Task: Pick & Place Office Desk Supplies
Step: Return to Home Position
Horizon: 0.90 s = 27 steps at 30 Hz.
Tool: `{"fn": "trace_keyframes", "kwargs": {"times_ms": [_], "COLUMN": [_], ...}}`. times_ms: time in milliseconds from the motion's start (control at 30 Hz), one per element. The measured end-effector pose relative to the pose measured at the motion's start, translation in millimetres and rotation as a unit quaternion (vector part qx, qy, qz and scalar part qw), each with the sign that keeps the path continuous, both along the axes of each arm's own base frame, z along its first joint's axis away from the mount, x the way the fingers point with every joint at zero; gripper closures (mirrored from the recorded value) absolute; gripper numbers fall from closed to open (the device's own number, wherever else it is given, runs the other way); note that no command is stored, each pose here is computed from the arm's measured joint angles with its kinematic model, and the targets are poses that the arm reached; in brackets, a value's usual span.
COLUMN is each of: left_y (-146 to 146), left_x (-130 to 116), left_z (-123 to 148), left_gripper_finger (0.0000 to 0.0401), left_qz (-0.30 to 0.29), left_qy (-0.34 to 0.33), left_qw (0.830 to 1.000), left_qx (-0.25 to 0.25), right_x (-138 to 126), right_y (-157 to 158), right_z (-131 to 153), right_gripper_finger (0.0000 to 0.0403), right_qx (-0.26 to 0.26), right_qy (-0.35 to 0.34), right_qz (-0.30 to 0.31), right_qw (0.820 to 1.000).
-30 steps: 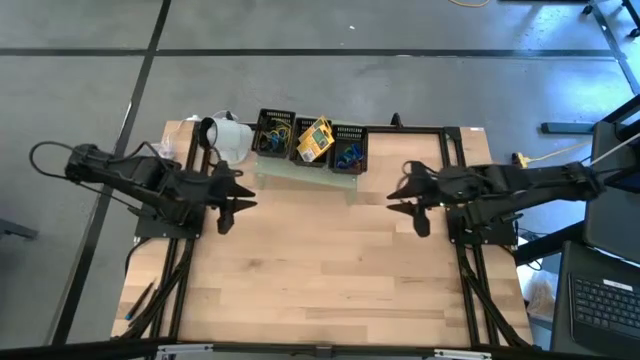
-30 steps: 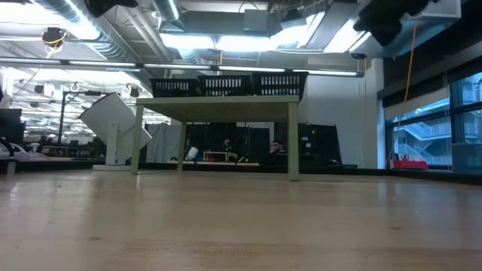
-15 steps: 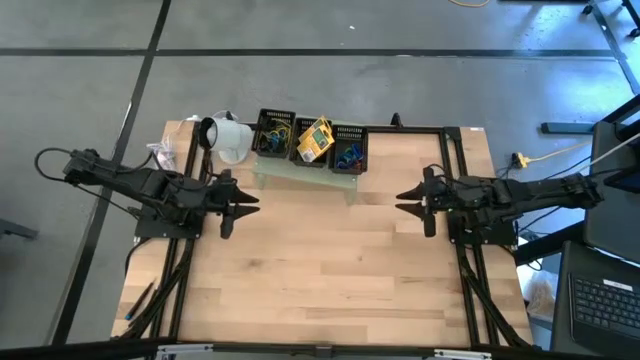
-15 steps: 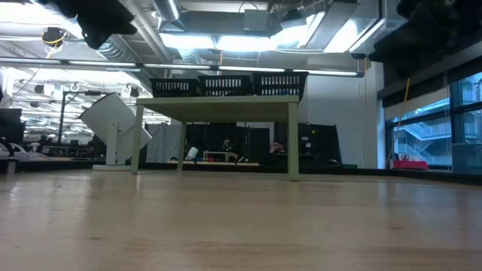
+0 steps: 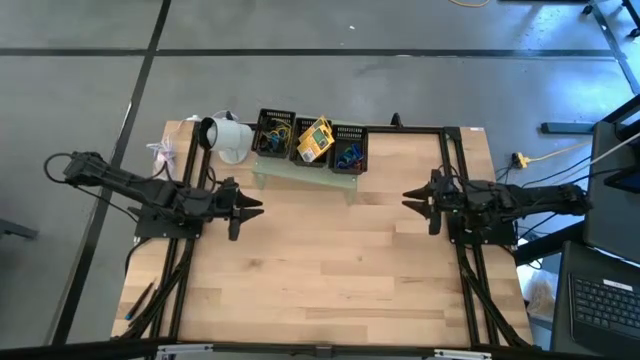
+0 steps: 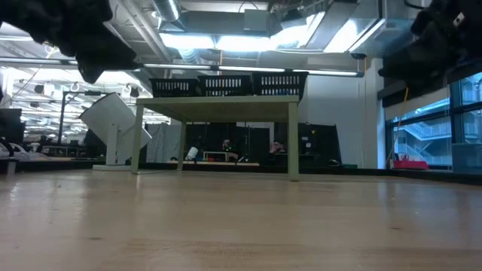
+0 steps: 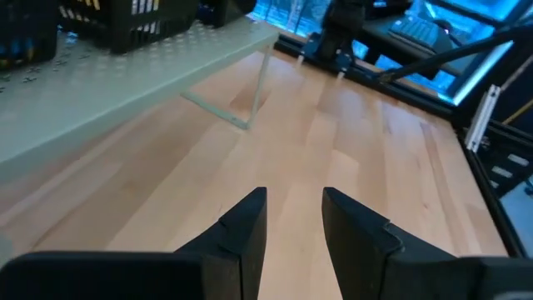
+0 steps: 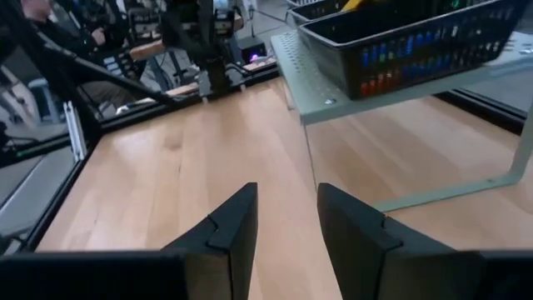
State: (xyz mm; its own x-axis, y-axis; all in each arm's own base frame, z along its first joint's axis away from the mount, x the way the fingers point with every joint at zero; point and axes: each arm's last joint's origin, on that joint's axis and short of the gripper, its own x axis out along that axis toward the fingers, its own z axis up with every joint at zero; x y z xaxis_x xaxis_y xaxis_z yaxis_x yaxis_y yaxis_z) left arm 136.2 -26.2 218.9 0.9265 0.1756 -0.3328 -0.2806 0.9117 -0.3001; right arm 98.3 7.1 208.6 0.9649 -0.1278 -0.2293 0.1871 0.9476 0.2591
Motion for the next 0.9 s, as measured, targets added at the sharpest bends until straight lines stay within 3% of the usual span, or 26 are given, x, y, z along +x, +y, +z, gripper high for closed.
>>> {"fn": "trace_keyframes", "kwargs": {"times_ms": [333,733,900], "left_y": [1,2,3], "left_x": [0,-6,-7], "left_z": [-33,-59,-64], "left_gripper_finger": [0.0290,0.0290,0.0290], "left_qz": [0.017,-0.016,0.003], "left_qy": [-0.037,-0.120,-0.108], "left_qw": [0.999,0.992,0.993], "left_qx": [0.001,0.028,0.044], "right_x": [-3,2,3], "right_y": [0,-1,-2], "right_z": [-12,-45,-46], "right_gripper_finger": [0.0272,0.0272,0.0272], "right_qx": [0.028,0.028,0.025], "right_qy": [-0.001,0.008,0.003], "right_qz": [-0.005,-0.036,-0.046], "right_qw": [1.000,0.999,0.999]}}
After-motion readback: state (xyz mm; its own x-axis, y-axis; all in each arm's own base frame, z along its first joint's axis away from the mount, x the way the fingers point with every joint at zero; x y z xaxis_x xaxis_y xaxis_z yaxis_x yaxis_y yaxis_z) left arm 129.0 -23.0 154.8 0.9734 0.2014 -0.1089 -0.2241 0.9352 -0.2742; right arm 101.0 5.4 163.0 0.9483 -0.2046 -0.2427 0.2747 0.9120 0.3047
